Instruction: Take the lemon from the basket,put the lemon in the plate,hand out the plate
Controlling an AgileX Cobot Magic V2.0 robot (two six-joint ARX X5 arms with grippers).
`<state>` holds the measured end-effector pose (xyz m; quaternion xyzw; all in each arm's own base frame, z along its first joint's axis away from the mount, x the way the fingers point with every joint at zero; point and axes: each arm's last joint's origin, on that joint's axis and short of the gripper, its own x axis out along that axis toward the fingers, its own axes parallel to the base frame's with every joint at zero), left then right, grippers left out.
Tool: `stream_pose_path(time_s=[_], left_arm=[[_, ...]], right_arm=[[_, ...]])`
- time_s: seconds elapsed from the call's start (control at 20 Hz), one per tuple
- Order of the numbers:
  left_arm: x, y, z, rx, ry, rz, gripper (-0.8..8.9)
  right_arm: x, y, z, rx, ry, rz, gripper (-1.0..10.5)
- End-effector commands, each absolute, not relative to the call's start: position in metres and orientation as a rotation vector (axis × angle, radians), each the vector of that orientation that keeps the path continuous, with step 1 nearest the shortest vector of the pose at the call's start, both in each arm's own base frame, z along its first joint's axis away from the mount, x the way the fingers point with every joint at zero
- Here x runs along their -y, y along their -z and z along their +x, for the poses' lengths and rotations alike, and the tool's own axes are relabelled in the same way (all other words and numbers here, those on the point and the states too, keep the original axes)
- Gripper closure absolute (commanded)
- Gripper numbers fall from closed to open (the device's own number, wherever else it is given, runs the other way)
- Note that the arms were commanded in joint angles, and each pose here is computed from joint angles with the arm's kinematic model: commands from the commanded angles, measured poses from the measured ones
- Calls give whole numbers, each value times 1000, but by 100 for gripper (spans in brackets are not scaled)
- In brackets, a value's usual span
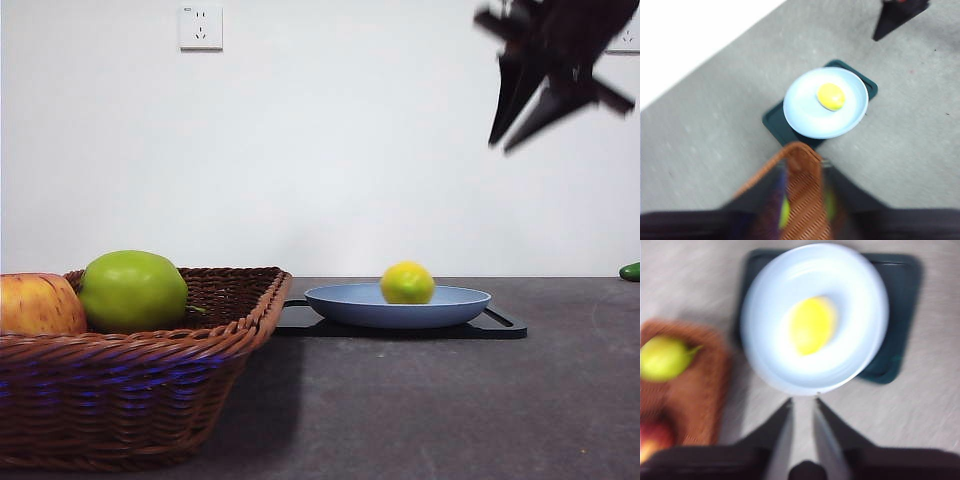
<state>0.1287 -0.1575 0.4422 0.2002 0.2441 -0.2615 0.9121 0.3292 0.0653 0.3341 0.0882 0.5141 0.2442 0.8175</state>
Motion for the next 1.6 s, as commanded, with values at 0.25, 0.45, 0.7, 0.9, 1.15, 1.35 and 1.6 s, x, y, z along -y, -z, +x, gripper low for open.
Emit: stream_pose_path(time_s=[0.25, 0.45, 0.7, 0.9, 1.15, 1.35, 1.6], left_arm=[[149, -434, 153, -494, 525, 484, 808], [130, -396, 171, -540, 578, 378, 808], [99, -347, 165, -438, 494, 237, 808], [78, -323, 139, -307, 477, 110, 808], [64, -287, 110, -233, 518, -27, 808], [61, -283, 104, -249, 539, -52, 807], [62, -283, 106, -250, 534, -49, 805]], right_arm=[[-95, -404, 250, -877, -569, -37, 945], [-112, -425, 205, -730, -445, -186, 945], [-118, -412, 164, -497, -406, -198, 945], [-111, -365, 141, -344, -428, -145, 944], [-95, -292, 122, -278, -428, -72, 944], [-91, -272, 118, -353, -417, -91, 943], [-91, -270, 118, -371, -418, -101, 943]])
